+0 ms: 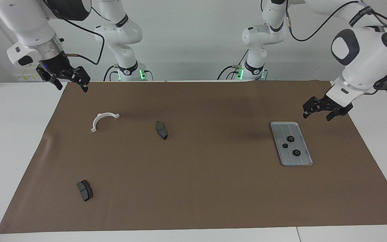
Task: Pick bearing gear from pile to tray
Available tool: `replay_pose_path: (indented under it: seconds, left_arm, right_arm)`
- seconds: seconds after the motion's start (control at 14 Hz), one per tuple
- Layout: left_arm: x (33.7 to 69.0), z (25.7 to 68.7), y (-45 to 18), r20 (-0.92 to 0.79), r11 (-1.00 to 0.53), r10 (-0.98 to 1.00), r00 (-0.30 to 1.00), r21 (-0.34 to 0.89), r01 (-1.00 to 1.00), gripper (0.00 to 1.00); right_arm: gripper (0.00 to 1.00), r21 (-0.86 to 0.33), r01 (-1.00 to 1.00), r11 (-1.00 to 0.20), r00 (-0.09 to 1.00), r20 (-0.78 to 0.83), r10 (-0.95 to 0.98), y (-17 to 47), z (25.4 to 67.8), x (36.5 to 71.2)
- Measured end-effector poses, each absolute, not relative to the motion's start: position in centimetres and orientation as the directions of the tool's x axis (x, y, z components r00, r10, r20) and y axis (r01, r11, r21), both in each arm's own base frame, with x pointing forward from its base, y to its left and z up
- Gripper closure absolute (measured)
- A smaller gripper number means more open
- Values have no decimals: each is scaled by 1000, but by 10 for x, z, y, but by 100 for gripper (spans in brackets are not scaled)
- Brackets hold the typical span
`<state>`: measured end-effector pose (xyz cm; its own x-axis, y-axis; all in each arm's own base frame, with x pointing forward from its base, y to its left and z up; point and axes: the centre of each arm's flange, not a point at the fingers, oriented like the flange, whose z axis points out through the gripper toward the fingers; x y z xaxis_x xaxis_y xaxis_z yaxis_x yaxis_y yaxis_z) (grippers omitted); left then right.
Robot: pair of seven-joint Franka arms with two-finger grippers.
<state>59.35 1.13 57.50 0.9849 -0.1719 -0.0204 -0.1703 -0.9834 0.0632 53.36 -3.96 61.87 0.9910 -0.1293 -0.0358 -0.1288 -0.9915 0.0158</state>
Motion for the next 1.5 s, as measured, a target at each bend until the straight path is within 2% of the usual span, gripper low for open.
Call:
replay_pose_path:
  seconds: [0.14, 0.36, 0.64, 1.0, 1.5]
  left_arm:
    - [567, 611, 7, -25, -983, -177, 984, 60, -176, 0]
    - [539, 643, -5, -25, -979, -196, 980, 54, -195, 0]
    - [534, 636, -39, -48, -968, -247, 968, 57, -244, 0]
    - [526, 632, -101, -64, -978, -207, 976, 49, -204, 0]
    - [539, 636, -41, -13, -990, -134, 991, 49, -133, 0]
  right_arm:
    - [0, 16, -129, -992, 991, -36, -129, -39, 619, 534]
    - [0, 16, -128, -992, 991, -36, -129, -39, 619, 534]
    - [0, 16, -128, -992, 991, -36, -129, -39, 619, 534]
    - [0, 16, -128, -992, 991, -36, -129, -39, 619, 534]
    - [0, 16, -128, -992, 991, -36, -128, -39, 619, 534]
